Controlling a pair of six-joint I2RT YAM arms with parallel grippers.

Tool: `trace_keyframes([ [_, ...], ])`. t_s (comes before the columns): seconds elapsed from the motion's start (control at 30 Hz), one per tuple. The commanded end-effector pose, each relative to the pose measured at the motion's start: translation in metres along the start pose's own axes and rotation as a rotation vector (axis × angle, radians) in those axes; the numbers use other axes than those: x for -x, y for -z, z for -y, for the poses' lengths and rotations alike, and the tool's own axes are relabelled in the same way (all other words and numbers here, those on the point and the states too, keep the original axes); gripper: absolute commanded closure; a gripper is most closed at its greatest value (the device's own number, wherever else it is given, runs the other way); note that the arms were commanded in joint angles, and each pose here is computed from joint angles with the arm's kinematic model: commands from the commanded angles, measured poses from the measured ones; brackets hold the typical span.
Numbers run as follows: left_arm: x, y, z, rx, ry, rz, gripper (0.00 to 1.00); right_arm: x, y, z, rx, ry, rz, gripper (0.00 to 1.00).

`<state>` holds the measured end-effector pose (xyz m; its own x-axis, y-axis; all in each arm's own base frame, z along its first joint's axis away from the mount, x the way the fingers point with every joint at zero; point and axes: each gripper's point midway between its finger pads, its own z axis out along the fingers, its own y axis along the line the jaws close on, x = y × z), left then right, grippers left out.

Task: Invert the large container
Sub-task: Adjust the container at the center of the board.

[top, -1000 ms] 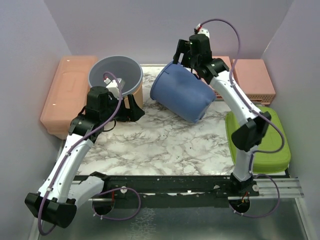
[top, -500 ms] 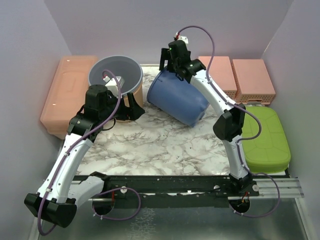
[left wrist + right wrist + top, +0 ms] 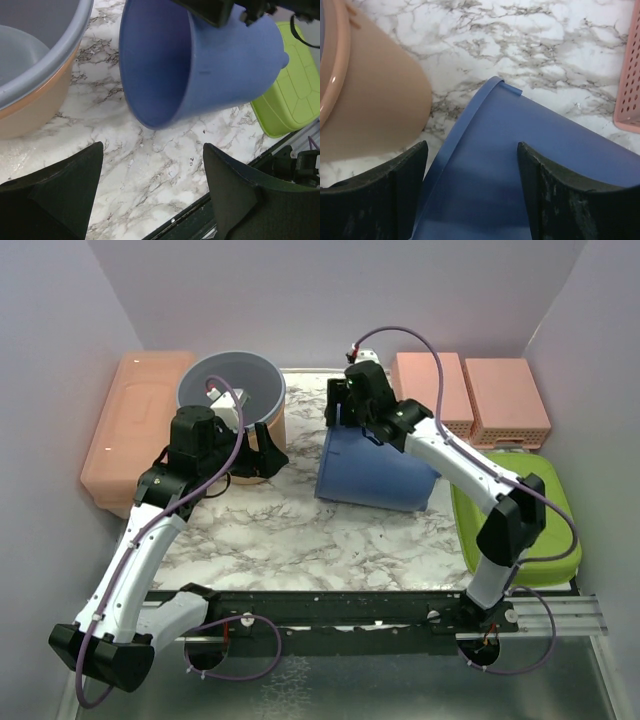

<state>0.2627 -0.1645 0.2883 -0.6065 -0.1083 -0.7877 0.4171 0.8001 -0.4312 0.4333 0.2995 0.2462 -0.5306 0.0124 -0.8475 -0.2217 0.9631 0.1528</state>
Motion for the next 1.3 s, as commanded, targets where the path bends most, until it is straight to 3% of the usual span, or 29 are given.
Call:
trace_keyframes([
  [0.0, 0.004, 0.002, 0.000, 0.005, -0.033, 0.003, 0.18, -0.055, 0.025, -0.007, 0.106, -0.017, -0.141, 0.30],
  [0.27, -0.001, -0.013, 0.015, -0.099, 0.053, 0.022, 0.19, -0.086, 0.053, -0.009, 0.173, -0.074, -0.172, 0.30],
  [0.77, -0.016, -0.049, 0.051, -0.140, 0.183, 0.085, 0.20, -0.096, 0.076, -0.012, 0.237, -0.148, -0.187, 0.29],
  [1.03, -0.037, -0.071, 0.083, -0.207, 0.180, 0.010, 0.21, -0.107, 0.079, -0.008, 0.227, -0.170, -0.209, 0.29],
  [1.27, -0.065, -0.089, 0.071, -0.134, 0.215, -0.049, 0.34, -0.063, 0.088, -0.004, 0.195, -0.187, -0.076, 0.23],
])
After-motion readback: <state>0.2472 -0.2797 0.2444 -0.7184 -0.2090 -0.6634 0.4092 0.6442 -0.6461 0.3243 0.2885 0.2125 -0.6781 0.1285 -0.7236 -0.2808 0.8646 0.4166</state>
